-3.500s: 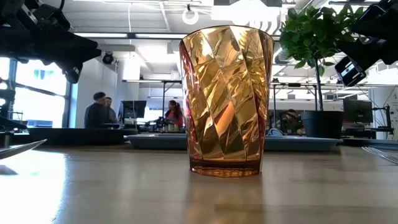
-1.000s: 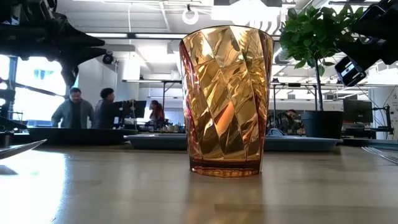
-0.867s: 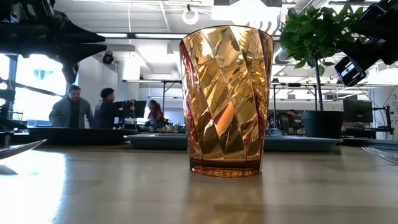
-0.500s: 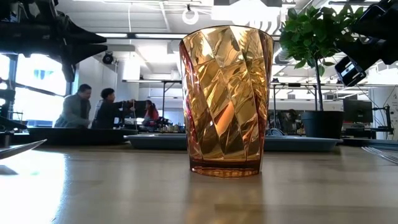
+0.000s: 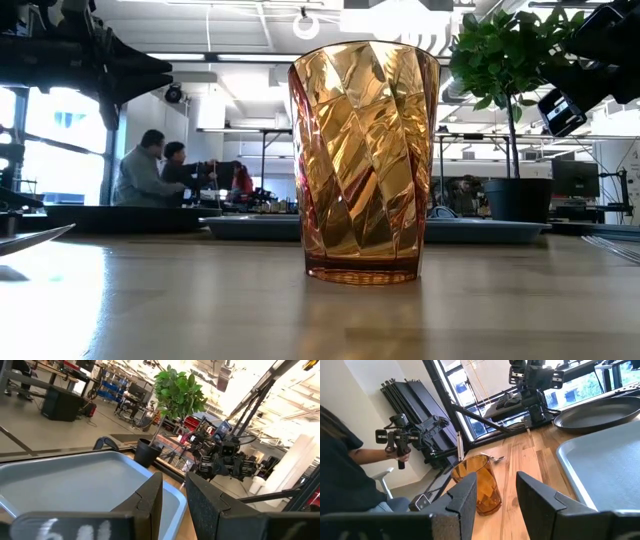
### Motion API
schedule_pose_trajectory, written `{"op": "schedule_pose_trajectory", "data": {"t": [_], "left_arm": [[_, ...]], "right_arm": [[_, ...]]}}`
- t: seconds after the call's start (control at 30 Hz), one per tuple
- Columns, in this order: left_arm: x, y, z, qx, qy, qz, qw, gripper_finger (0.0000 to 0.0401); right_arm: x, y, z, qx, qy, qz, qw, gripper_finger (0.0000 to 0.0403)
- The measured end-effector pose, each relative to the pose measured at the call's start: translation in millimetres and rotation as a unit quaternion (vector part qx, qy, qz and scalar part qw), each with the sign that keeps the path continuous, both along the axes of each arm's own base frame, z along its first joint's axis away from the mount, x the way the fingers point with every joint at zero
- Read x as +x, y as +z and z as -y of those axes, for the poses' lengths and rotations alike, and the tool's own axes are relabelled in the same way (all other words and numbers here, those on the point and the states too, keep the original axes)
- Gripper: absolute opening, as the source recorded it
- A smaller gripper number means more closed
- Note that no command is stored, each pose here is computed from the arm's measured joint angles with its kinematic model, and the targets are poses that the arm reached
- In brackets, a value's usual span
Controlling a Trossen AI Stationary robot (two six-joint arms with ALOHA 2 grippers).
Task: Pick and place plate/cup/fork/spoon on tray
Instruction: Put the brown glass on the gray serving tray
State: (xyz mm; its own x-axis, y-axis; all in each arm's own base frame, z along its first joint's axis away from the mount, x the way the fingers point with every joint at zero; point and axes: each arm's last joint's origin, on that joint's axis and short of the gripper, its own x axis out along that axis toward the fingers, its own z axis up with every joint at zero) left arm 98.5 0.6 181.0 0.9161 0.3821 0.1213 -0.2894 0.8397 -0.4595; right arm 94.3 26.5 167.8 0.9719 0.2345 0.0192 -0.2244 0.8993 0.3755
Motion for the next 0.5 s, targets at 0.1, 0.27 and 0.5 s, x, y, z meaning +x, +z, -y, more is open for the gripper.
{"op": "schedule_pose_trajectory", "data": {"t": [0.1, 0.27, 0.5], "left_arm": [[0, 0, 0, 0.000, -0.003, 0.000, 1.000, 0.0083], [0, 1, -1, 0.009, 0.015, 0.000, 1.000, 0.0116], [-6, 19, -3, 0.012, 0.047, 0.087, 0.995, 0.0137]], "right_arm": [[0, 0, 0, 0.000, 0.000, 0.000, 1.000, 0.0129], [0, 0, 0, 0.000, 0.000, 0.000, 1.000, 0.0129], [0, 0, 1, 0.001, -0.014, 0.002, 1.000, 0.0129]]}}
